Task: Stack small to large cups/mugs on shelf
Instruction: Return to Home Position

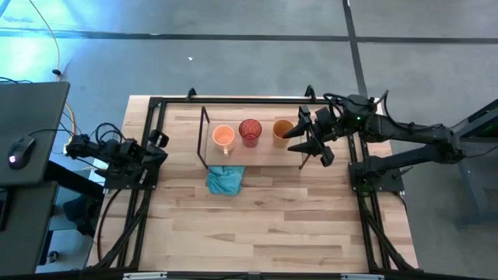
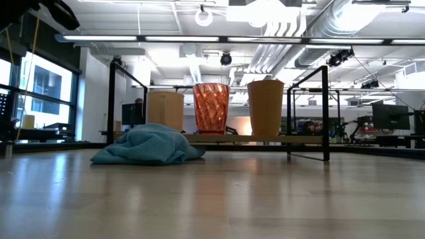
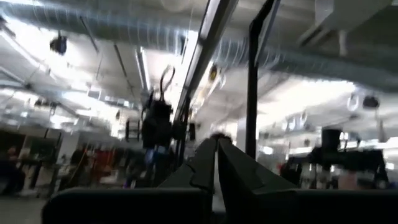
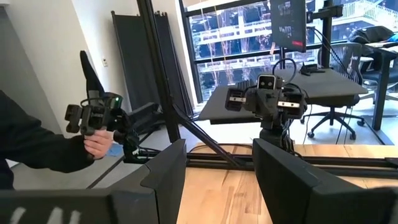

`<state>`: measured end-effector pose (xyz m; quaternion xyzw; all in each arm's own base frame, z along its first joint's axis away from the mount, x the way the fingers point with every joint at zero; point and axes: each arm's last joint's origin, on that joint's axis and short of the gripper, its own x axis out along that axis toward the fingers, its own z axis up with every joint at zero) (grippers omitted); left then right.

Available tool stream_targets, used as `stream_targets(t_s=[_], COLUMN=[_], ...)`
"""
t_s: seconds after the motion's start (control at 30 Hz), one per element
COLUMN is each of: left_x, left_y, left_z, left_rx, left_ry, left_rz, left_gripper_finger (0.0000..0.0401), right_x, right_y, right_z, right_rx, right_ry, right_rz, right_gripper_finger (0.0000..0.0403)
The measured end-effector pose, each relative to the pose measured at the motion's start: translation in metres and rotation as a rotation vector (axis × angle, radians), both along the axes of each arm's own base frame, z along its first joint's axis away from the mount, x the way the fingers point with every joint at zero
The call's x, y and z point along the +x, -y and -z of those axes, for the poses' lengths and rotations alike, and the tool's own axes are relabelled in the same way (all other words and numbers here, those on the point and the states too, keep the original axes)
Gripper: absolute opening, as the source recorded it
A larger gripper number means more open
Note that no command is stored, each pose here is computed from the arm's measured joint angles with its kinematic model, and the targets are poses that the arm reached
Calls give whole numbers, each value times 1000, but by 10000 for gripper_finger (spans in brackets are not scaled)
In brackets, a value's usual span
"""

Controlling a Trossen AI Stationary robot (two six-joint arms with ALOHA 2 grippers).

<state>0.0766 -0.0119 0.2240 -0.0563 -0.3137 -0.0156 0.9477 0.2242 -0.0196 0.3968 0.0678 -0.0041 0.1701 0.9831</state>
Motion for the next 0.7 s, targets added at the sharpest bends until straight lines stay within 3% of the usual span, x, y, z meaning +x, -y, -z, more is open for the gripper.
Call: stream_targets(t_s=[0.27, 0.37, 0.53, 0.7], left_x=[13, 14, 16, 18], left_y=[-1, -1, 1, 5], left_z=[24, 29, 33, 42], left_rx=[-71, -95, -85, -59], left_ry=[-284, -333, -373, -472], left_rz=[-78, -81, -33, 98], left_gripper_finger=[15, 12, 14, 12], right_x=[0, 0, 0, 0], right_y=[0, -1, -1, -1], right_z=[0, 0, 0, 1], right_rx=[0, -1, -2, -1], right_ry=[0, 0, 0, -6], right_rz=[-9, -27, -40, -44], right_gripper_finger=[177, 177, 177, 177])
